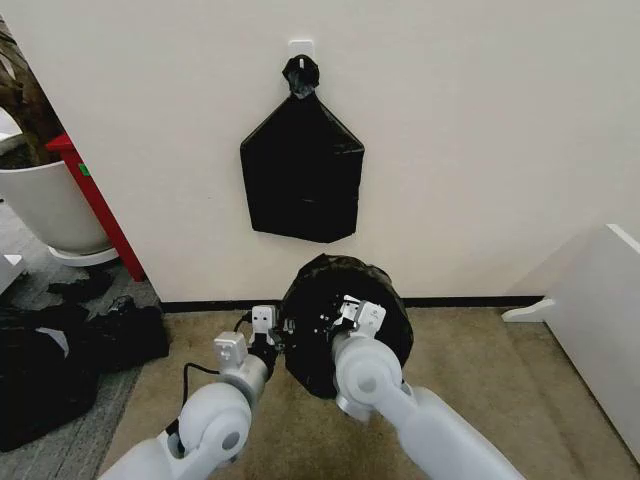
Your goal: Place the garbage bag over the trash bin.
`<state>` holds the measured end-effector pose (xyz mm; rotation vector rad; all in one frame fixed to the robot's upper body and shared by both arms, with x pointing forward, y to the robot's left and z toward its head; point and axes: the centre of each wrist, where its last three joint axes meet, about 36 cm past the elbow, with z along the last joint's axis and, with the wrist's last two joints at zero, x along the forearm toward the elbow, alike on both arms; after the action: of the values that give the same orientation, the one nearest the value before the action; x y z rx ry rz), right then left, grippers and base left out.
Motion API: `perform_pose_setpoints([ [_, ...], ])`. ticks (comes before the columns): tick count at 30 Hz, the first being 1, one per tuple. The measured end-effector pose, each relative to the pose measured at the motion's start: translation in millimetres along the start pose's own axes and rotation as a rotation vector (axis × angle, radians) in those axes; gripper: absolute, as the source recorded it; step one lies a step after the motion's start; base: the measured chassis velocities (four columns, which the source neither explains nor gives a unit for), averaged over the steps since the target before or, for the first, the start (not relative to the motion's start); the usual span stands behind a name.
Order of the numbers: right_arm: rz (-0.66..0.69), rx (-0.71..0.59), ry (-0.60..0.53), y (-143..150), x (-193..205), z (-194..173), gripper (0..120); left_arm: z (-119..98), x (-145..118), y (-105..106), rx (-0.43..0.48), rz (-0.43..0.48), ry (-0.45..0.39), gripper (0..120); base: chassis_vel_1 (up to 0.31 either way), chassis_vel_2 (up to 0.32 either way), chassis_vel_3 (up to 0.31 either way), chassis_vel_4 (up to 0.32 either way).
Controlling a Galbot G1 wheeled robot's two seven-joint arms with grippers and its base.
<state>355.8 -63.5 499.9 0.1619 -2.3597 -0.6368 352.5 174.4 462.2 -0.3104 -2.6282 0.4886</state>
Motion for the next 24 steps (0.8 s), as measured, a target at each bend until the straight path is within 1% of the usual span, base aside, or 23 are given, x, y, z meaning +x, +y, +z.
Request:
perform_pose_setpoints([
  [3,-0.077,0.004,-0.024,-12.1,31.1,-6.9,0,-10.9,-2.9,-0.6,0.057,-0.028,0.043,0,0.000,0.000,0.000,0.000],
  [4,-0.077,0.004,-0.024,-12.1,31.1,-6.9,0,-10.9,-2.9,-0.6,0.057,-0.028,0.043,0,0.000,0.000,0.000,0.000],
  [5,-0.113,0.009,-0.045,-17.1,43.8,-10.8,0,-13.5,-4.6,-0.3,0.070,-0.040,0.059,0,0.000,0.000,0.000,0.000],
  [8,-0.158,0.026,-0.088,-25.5,59.4,-17.2,0,-15.7,-7.6,0.7,0.087,-0.058,0.082,0,0.000,0.000,0.000,0.000],
  [10,-0.218,0.071,-0.179,-41.4,80.6,-29.3,0,-19.8,-14.0,2.4,0.111,-0.093,0.129,0,0.000,0.000,0.000,0.000],
  [11,-0.231,0.093,-0.209,-46.9,85.9,-33.0,0,-20.6,-15.9,2.7,0.118,-0.101,0.139,0,0.000,0.000,0.000,0.000],
  [12,-0.231,0.093,-0.209,-46.9,85.9,-33.0,0,-20.6,-15.9,2.7,0.118,-0.101,0.139,0,0.000,0.000,0.000,0.000],
  [15,-0.248,0.141,-0.272,-58.4,99.5,-44.3,0,-23.5,-21.8,2.9,0.137,-0.112,0.163,0,0.000,0.000,0.000,0.000],
  [18,-0.227,0.161,-0.311,-65.1,105.4,-53.0,0,-31.3,-27.5,1.2,0.168,-0.126,0.205,0,0.000,0.000,0.000,0.000],
  [19,-0.227,0.161,-0.311,-65.1,105.4,-53.0,0,-31.3,-27.5,1.2,0.168,-0.126,0.205,0,0.000,0.000,0.000,0.000],
  [20,-0.206,0.186,-0.354,-72.3,106.5,-55.0,0,-38.6,-30.9,-0.3,0.190,-0.145,0.257,0,0.000,0.000,0.000,0.000],
  [21,-0.192,0.200,-0.388,-79.6,107.7,-56.4,0,-42.1,-32.3,-0.3,0.184,-0.157,0.281,0,0.000,0.000,0.000,0.000],
  [22,-0.206,0.202,-0.405,-93.0,110.5,-57.6,1,-45.2,-32.9,1.2,0.166,-0.174,0.305,0,0.000,0.000,0.000,0.000],
  [24,-0.209,0.223,-0.453,-117.1,116.3,-61.7,9,-48.7,-33.0,1.9,0.160,-0.202,0.361,0,0.000,0.000,0.000,0.000],
])
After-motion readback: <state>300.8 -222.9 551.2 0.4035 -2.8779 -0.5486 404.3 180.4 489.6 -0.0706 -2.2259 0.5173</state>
